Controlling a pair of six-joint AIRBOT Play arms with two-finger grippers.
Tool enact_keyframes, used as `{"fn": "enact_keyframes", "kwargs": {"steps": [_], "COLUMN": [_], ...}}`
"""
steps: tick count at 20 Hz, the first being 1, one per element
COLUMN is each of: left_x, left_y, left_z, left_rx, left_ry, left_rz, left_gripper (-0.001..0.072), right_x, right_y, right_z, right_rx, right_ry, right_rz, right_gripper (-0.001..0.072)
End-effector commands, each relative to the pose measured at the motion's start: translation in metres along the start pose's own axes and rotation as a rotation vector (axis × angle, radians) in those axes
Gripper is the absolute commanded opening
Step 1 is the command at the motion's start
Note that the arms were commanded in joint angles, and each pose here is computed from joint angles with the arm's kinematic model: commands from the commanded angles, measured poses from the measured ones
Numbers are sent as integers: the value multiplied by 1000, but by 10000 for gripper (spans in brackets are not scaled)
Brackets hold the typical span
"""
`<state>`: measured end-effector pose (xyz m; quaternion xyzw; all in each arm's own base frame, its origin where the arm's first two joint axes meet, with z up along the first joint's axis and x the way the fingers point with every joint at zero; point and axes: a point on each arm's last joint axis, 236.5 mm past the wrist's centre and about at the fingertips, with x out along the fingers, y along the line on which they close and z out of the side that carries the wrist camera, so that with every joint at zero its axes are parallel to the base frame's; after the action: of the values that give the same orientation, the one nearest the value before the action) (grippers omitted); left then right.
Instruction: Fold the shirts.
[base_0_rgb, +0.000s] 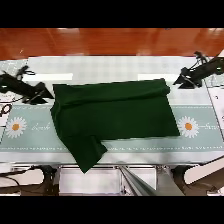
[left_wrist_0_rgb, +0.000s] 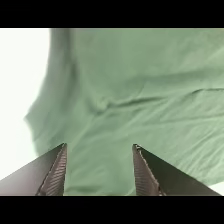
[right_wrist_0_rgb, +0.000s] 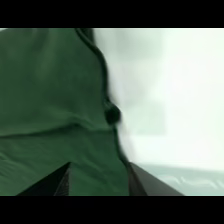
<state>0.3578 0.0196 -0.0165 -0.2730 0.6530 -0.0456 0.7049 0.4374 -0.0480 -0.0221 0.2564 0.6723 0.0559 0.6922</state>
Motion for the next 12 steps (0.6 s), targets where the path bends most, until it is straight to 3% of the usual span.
{"fn": "enact_keyframes", "kwargs": {"steps": [1, 6, 9, 12], "left_x": [-43, 9, 52, 69], "left_y": [25, 10, 25, 16], "left_z": [-23, -125, -179, -199], "left_rx": [-101, -343, -433, -384], "left_ry": [-186, -247, -121, -19], "left_rz": [7, -300, -225, -206], "left_gripper": [505, 505, 505, 505], "right_x": [-27, 21, 45, 51], "right_y": [-26, -7, -3, 6], "right_z": [-31, -143, -196, -216], "right_rx": [93, 91, 131, 113], "right_ry": [-90, -182, -189, -183], "right_rz": [-51, 105, 136, 170], "right_gripper": [411, 411, 411, 411]}}
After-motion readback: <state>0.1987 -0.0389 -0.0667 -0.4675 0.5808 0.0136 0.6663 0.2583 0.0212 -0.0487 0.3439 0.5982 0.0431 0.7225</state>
